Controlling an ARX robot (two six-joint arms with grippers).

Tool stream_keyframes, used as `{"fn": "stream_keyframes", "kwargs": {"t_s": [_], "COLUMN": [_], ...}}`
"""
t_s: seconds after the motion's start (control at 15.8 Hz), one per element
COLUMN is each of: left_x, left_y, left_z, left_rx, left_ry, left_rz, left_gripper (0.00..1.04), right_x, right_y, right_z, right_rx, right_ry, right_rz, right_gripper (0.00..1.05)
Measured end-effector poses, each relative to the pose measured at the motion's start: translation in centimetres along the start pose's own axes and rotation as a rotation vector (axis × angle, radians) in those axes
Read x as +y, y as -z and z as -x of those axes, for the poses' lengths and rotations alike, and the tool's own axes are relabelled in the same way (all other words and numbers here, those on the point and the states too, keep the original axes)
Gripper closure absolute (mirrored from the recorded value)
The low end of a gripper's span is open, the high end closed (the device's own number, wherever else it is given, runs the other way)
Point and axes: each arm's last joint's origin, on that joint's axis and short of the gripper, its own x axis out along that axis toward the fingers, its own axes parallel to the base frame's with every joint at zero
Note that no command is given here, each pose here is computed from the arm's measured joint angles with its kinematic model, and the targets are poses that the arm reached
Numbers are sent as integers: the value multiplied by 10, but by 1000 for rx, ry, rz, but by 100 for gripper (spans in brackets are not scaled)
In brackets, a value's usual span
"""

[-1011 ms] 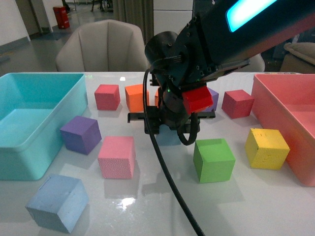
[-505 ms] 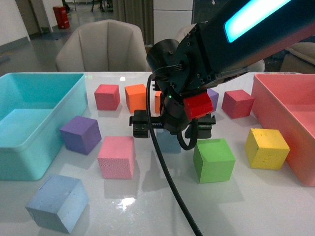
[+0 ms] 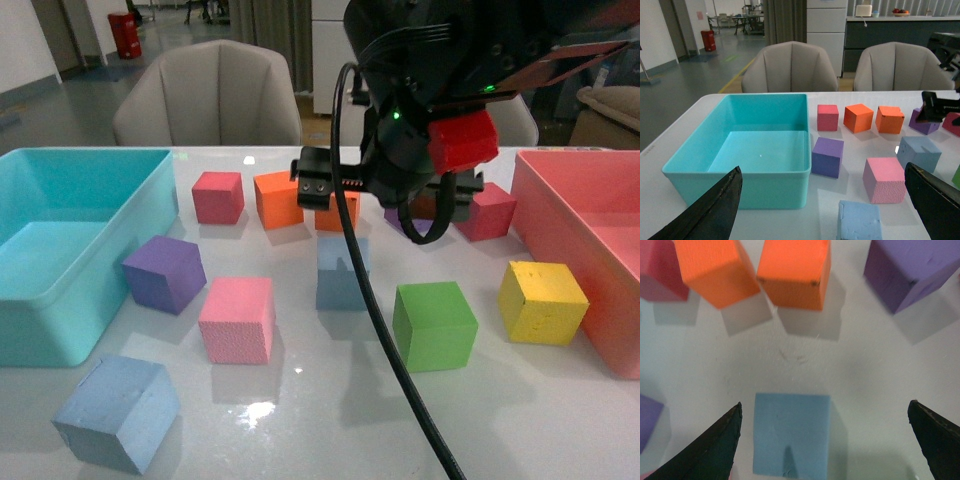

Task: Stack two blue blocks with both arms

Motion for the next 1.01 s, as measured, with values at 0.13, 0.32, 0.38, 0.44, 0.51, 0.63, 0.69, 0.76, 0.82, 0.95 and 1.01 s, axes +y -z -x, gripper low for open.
{"fn": "stream_keyframes", "kwargs": {"t_s": [0.13,0.32,0.38,0.44,0.51,0.63,0.69,0.76,0.82,0.95,1.01], "left_x": [0,0,0,0,0,0,0,0,0,0,0], "left_y": [0,0,0,0,0,0,0,0,0,0,0], "left_z": [0,0,0,0,0,0,0,0,0,0,0], "left_rx": [0,0,0,0,0,0,0,0,0,0,0], "left_ry": [0,0,0,0,0,0,0,0,0,0,0], "left_rz": [0,0,0,0,0,0,0,0,0,0,0], "left_gripper": [7,7,7,7,7,7,7,7,7,7,7], "right_x": [-6,-18,-28,-40,-50,-78,-96,-121,-142,-159,-159], "right_y": [-4,-8,-1,14,32,73,88,112,144,175,174], "right_z": [33,101,130,152,166,201,224,241,247,261,264], "right_rx": [-181,-415,-482,-520,-512,-589,-767,-813,-751,-762,-784], "right_ry": [14,-57,-82,-90,-90,-123,-67,8,77,94,89], "right_rz": [12,-16,-51,-88,-110,-174,-143,-47,40,104,109], "right_gripper": [6,6,6,6,6,10,23,36,48,74,78]}}
